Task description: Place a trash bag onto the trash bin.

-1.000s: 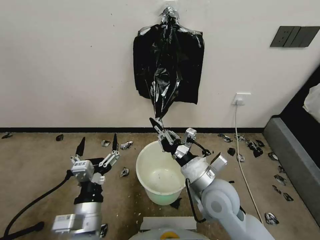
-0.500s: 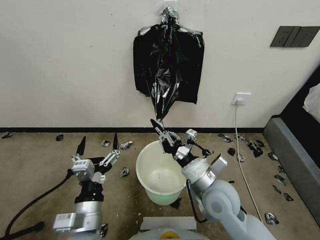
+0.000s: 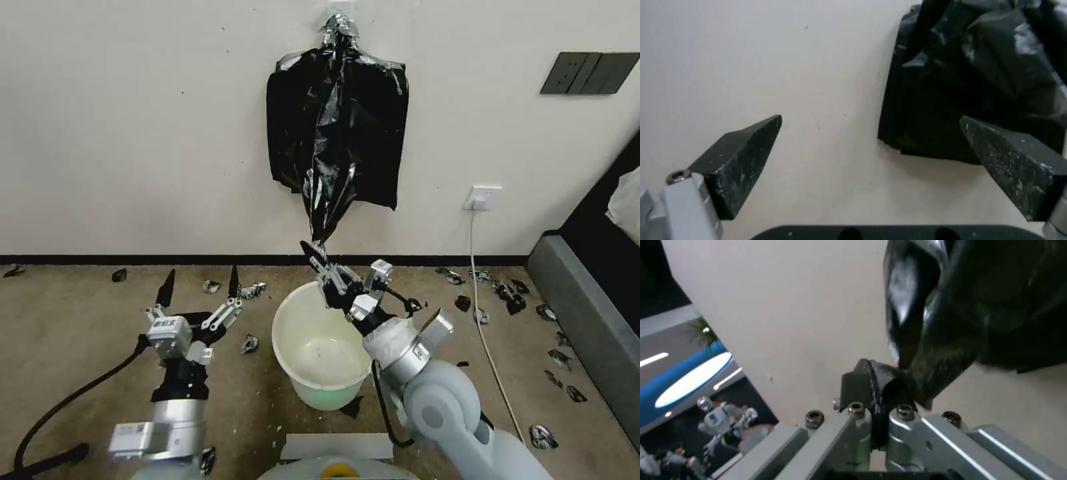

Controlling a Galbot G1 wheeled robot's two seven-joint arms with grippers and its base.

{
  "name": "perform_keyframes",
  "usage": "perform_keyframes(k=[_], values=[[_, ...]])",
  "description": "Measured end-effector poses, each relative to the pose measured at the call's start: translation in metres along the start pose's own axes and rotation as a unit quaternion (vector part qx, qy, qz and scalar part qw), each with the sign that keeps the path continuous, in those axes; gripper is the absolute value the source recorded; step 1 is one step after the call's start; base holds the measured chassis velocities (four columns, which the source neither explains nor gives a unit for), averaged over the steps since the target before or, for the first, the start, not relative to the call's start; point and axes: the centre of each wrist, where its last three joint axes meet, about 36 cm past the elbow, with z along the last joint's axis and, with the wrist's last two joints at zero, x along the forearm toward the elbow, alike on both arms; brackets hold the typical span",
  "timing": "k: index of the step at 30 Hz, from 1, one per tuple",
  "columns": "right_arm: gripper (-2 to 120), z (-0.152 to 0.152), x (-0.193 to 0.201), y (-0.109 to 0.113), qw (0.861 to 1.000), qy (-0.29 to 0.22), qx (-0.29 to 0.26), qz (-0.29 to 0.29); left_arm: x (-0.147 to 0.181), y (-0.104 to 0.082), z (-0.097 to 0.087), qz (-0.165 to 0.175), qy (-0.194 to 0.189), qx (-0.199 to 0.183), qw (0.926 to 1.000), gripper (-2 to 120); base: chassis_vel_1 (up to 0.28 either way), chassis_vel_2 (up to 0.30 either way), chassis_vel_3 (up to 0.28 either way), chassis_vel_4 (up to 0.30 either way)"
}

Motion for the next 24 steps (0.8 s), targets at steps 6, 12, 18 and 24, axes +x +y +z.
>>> perform_keyframes(k=[6, 12, 18, 24], values=[[0, -0.015, -0.006, 0.002, 1.0, -0.018, -0.001, 0.022, -0.011, 0.008, -0.018, 0.031, -0.006, -0.001, 0.9995, 100, 0.0, 0.0, 0.0, 0.0], [0, -0.025, -0.01, 0.007, 0.998, -0.024, -0.013, 0.047, -0.043, 0.029, -0.055, 0.111, -0.012, -0.001, 0.9938, 100, 0.0, 0.0, 0.0, 0.0], [0, -0.021, -0.017, 0.008, 0.999, -0.013, -0.008, 0.039, -0.084, 0.046, -0.084, 0.196, -0.027, -0.04, 0.9794, 100, 0.0, 0.0, 0.0, 0.0], [0, -0.018, -0.03, 0.011, 1.0, -0.003, -0.005, 0.021, -0.14, 0.057, -0.105, 0.254, -0.044, -0.091, 0.9618, 100, 0.0, 0.0, 0.0, 0.0]])
